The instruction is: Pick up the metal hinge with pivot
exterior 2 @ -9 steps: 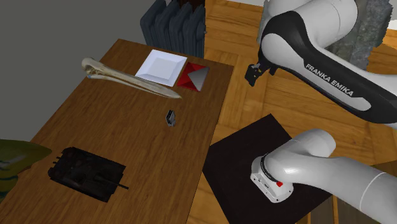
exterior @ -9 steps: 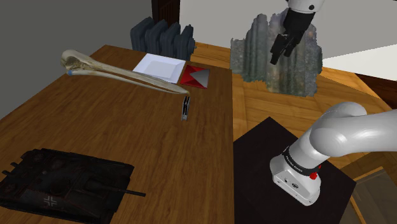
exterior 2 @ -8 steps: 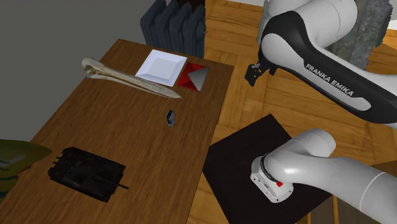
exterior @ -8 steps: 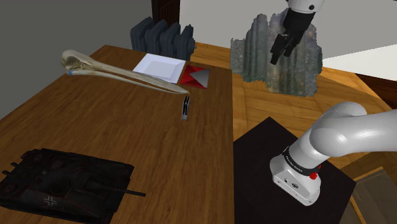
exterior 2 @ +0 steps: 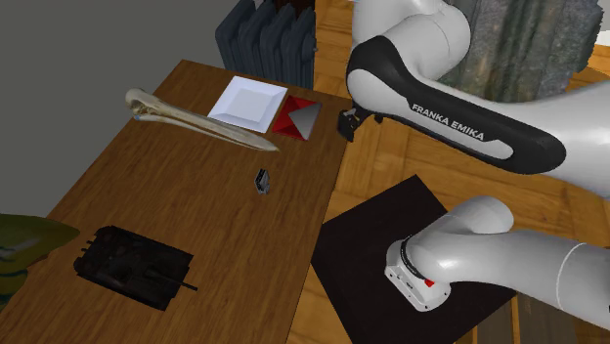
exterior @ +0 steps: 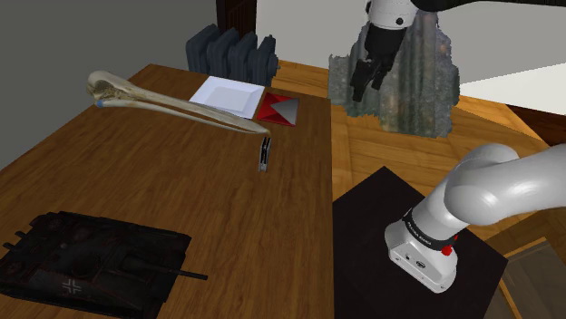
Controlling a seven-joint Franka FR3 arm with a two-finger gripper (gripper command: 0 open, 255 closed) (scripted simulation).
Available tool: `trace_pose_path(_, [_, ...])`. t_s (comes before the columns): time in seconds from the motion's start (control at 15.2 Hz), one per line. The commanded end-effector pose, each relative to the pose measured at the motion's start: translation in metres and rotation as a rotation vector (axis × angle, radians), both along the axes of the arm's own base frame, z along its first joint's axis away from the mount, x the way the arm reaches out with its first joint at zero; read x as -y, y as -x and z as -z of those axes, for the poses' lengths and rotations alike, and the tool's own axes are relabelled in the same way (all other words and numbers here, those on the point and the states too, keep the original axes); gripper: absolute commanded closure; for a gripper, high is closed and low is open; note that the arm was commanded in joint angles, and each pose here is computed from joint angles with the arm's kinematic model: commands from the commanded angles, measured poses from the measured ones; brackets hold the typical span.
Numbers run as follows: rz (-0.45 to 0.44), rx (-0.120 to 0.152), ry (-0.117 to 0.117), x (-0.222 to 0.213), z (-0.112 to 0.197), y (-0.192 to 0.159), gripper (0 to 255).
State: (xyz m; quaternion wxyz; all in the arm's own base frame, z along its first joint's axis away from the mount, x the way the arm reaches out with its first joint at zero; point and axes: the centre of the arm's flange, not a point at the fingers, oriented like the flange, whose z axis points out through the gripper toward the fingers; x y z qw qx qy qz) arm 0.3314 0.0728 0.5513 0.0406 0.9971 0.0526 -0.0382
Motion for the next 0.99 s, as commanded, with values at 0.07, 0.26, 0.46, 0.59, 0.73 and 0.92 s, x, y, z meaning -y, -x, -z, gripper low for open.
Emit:
trace_pose_path(0.07, [-0.036,-0.016,-0.008,-0.035,0.011,-0.015,0])
trace_pose_path(0.26, [-0.071,-0.033,-0.016,-0.071,0.023,-0.028,0])
trace_pose_path(0.46, [-0.107,-0.049,-0.023,-0.107,0.034,-0.041,0])
trace_pose_path(0.59, [-0.130,-0.060,-0.028,-0.131,0.042,-0.048,0])
trace_pose_path(0.73, [-0.154,-0.071,-0.032,-0.156,0.049,-0.055,0])
trace_pose_path(0.92, [-0.189,-0.088,-0.040,-0.193,0.061,-0.064,0])
